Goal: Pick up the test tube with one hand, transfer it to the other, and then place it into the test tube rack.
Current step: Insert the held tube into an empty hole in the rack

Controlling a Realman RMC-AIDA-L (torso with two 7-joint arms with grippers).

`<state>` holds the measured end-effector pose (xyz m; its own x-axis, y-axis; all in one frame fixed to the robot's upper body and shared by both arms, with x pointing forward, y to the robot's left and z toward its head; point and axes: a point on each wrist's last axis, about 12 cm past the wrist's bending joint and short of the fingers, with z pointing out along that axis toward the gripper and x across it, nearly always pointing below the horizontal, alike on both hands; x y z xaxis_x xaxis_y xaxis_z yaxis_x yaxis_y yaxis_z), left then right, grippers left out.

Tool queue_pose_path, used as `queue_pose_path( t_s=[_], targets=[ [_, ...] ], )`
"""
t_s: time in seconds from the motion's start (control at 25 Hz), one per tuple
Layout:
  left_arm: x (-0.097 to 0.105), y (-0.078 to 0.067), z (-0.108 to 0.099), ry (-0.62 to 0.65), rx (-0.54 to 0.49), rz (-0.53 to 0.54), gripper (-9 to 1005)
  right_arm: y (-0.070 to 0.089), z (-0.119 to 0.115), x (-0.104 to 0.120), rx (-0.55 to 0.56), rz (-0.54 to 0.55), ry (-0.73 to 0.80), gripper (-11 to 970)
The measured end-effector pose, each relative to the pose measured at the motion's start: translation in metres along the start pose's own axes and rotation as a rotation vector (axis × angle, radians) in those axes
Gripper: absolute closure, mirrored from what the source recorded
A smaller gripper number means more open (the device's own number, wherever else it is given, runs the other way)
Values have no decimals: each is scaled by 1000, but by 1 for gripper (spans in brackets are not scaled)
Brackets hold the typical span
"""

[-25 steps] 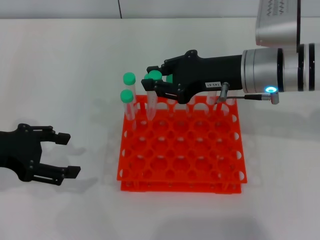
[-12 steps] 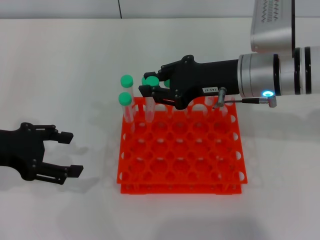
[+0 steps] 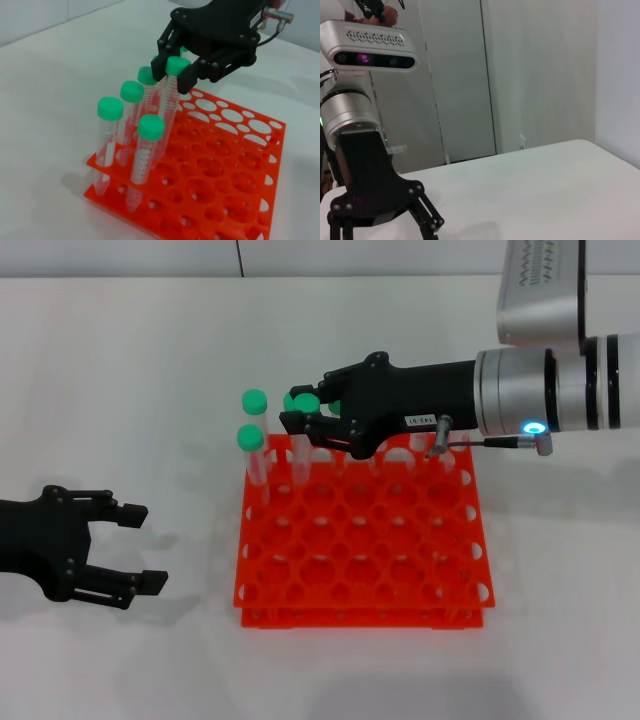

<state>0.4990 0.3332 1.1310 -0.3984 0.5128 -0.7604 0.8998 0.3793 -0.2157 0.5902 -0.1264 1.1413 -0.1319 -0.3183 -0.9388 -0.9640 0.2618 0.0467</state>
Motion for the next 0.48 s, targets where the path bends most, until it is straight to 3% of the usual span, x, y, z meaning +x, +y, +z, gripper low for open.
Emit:
queue_pose_path(
  t_s=[0.48],
  targets=[
    [0, 0, 1, -1, 2, 1, 112, -2, 1, 4, 19, 10, 9, 688]
  ],
)
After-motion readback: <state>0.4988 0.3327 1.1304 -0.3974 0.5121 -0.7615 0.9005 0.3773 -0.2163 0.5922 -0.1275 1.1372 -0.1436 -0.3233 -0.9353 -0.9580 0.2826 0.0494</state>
